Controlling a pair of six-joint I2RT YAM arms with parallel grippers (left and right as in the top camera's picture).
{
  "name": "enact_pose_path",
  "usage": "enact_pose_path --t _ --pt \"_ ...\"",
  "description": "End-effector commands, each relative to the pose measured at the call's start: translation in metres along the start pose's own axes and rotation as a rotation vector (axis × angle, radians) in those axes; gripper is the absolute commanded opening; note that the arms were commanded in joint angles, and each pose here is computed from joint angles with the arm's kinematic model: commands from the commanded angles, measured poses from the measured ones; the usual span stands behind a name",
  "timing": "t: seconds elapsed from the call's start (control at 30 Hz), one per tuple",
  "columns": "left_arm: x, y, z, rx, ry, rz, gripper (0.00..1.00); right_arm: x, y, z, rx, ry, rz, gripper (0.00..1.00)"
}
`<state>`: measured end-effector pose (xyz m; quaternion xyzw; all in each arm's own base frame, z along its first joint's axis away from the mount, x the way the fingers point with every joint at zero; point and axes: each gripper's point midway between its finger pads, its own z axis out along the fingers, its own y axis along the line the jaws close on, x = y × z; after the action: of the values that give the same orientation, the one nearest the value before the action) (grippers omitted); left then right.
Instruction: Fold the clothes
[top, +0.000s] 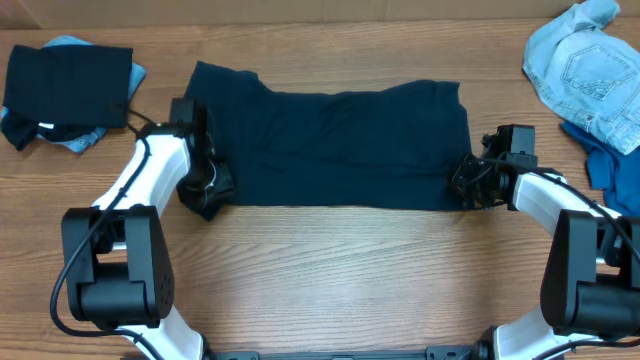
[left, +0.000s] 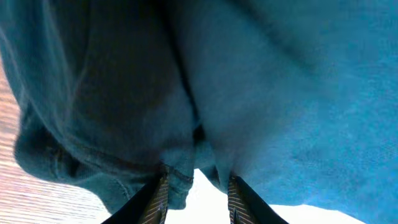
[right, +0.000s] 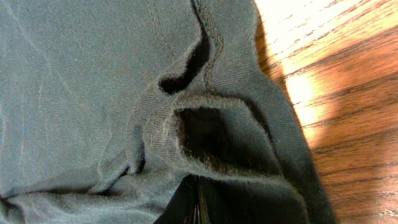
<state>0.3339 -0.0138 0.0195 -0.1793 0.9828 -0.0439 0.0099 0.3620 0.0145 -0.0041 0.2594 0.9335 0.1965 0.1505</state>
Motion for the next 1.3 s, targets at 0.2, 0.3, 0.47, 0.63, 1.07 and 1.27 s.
enact_pose_path --t 0.2,0.3,0.47,0.63,1.07,1.27 --pt "0.009 0.019 -0.012 -0.095 0.001 -0.066 0.29 0.03 -0.027 0.02 0.082 0.096 0.034 0.04" --pt "0.002 0.018 -0.031 -0.087 -0.075 -0.053 0.29 0.03 -0.027 0.02 0.082 0.095 0.034 0.04" --pt "-0.012 0.021 -0.066 -0.098 -0.217 -0.036 0.44 0.03 -0.027 0.02 0.082 0.096 0.034 0.04" --pt "-0.017 0.017 -0.051 -0.078 -0.208 -0.026 0.49 0.029 -0.026 0.02 0.08 0.093 0.033 0.04" --pt "-0.01 0.02 -0.01 -0.104 -0.095 -0.016 0.48 0.029 -0.026 0.02 0.08 0.093 0.033 0.04" --pt "-0.009 0.019 -0.004 -0.101 -0.084 -0.015 0.5 0.029 -0.026 0.02 0.08 0.093 0.033 0.04"
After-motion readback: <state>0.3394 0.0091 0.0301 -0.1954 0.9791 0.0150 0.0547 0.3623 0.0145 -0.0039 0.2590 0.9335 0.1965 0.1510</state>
